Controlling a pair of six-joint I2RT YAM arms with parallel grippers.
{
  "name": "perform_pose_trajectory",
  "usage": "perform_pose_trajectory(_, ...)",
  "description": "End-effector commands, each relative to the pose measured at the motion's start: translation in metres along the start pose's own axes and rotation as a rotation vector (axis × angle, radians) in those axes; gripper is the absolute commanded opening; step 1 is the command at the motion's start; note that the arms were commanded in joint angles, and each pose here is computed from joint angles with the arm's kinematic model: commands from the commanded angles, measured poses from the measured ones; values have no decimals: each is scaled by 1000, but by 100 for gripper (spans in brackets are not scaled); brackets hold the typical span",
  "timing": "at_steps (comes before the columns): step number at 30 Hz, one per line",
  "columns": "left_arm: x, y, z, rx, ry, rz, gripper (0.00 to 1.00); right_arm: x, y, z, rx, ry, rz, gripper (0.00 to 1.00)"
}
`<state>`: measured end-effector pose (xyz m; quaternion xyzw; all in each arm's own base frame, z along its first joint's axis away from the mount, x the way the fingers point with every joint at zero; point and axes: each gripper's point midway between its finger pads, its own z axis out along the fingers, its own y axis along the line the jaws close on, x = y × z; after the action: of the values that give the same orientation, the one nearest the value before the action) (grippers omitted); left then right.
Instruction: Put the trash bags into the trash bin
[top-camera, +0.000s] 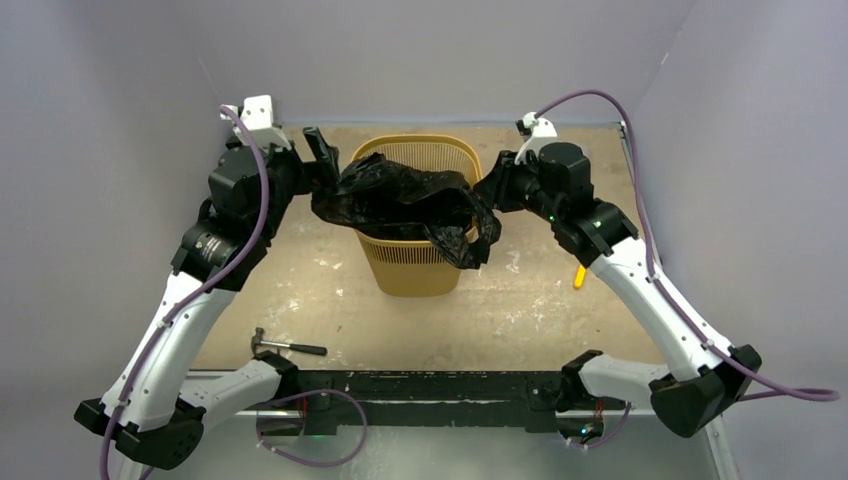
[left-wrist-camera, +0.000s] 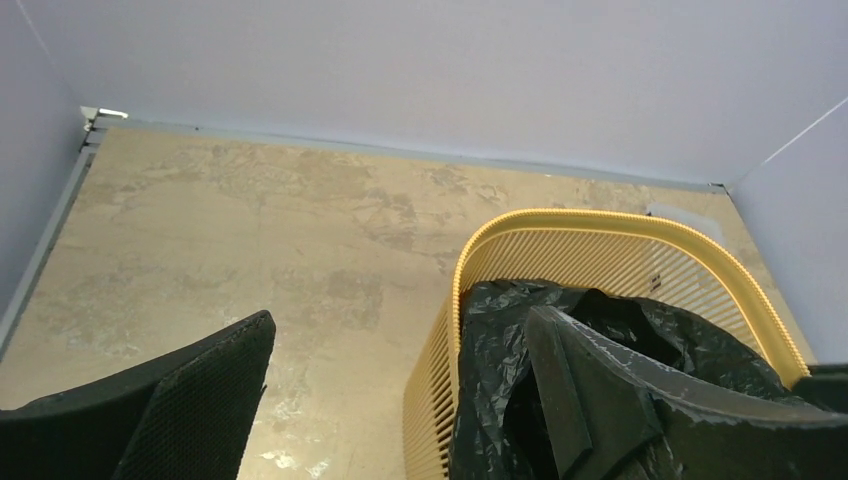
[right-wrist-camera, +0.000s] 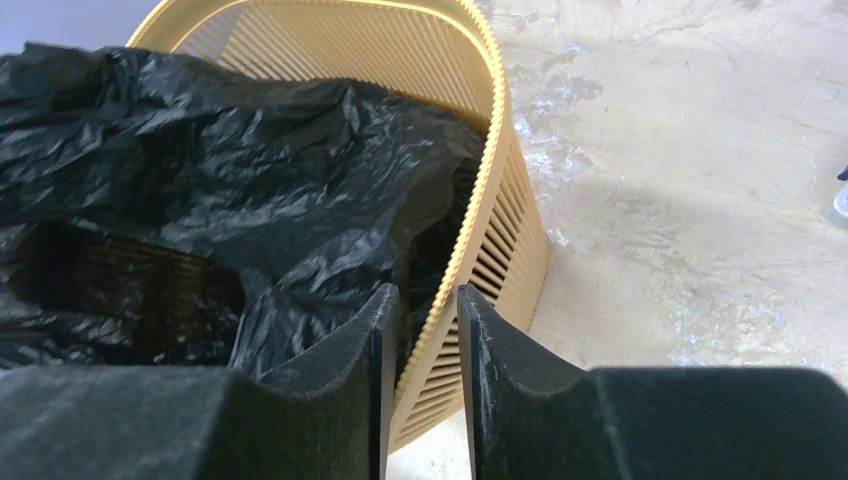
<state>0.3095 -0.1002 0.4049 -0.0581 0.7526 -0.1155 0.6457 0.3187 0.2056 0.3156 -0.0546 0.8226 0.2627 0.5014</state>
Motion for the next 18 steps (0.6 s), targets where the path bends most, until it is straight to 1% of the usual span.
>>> perform_pose_trajectory(1, -42, 4, -18, -7, -103, 37, 97, -18, 20, -23, -88, -73, -2, 33)
perform_pose_trajectory(6, -51, -17, -20, 115, -100, 167, 98, -54, 11, -45, -13, -199, -61, 37)
perform_pose_trajectory(8, -50, -22, -18, 147, -78, 221, 97, -65, 16, -53, -28, -236, -81, 38)
perform_pose_trajectory(12, -47, -40, -18, 259, -57, 319, 98, -75, 37, -66, -142, -289, -144, 43)
perform_pose_trajectory(14, -45, -53, -19, 339, -60, 374, 97, -81, 43, -73, -176, -327, -170, 53)
perform_pose_trajectory(16, -41, -67, -21, 433, -49, 424, 96, -80, 56, -79, -254, -332, -227, 59)
perform_pose_trajectory(18, -41, -77, -21, 494, -40, 468, 94, -78, 68, -84, -319, -323, -272, 62)
